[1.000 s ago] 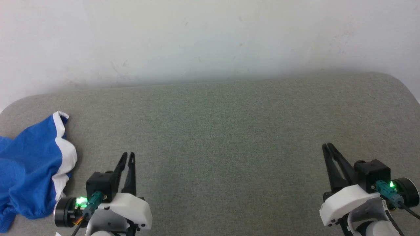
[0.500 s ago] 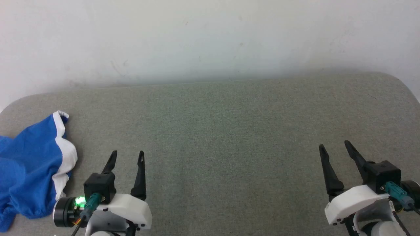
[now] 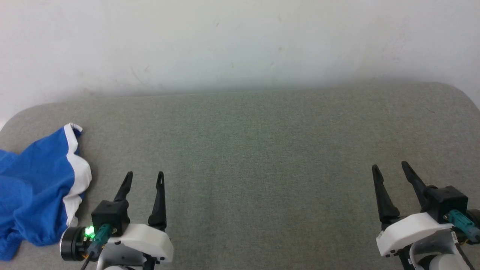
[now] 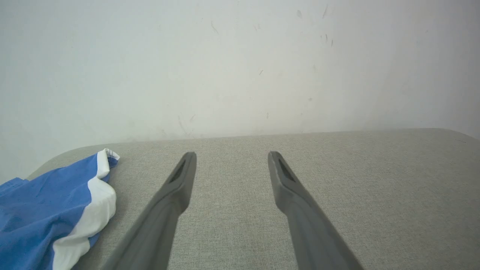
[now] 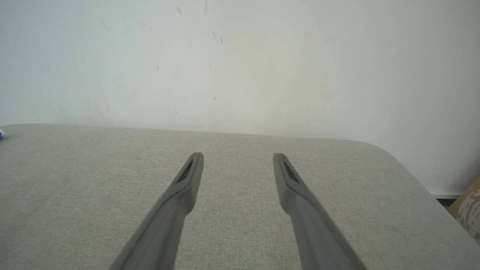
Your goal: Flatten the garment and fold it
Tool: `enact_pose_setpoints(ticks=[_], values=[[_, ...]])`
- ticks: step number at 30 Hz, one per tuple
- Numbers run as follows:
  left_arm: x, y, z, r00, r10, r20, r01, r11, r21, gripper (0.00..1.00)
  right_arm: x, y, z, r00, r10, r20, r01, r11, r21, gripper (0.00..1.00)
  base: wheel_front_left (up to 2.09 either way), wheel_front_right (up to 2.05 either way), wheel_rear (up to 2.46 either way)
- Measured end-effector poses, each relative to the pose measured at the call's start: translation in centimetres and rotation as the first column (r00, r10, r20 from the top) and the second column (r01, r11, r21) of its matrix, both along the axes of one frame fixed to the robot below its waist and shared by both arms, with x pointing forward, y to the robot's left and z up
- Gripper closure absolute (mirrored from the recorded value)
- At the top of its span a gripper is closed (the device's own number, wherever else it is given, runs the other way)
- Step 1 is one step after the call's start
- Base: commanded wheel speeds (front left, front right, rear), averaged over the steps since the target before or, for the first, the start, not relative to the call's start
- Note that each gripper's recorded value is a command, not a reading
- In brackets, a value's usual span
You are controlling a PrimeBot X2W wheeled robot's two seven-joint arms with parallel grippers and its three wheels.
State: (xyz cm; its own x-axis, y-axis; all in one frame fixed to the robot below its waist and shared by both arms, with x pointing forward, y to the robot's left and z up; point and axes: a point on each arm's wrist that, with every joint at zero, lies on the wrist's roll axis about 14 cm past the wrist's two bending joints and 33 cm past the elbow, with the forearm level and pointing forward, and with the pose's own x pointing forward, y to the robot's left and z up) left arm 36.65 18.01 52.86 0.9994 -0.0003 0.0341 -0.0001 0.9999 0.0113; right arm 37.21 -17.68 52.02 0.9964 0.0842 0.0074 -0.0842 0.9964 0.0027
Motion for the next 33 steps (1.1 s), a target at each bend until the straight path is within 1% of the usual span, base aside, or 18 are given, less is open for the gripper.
enact_pose_setpoints(ticks=[15, 33], values=[[-1.0, 1.6, -0.1, 0.999, 0.049, 0.016, -0.049, 0.999, -0.022, 0.00, 0.9, 1.2, 0.0, 0.999, 0.034, 0.018, -0.034, 0.999, 0.005, 0.00, 0.00, 0.00, 0.00], [-3.7, 5.0, 0.3, 0.986, 0.161, 0.046, -0.159, 0.986, -0.055, 0.00, 2.4, 5.2, -0.3, 0.988, 0.150, 0.033, -0.150, 0.989, 0.005, 0.00, 0.00, 0.00, 0.00]])
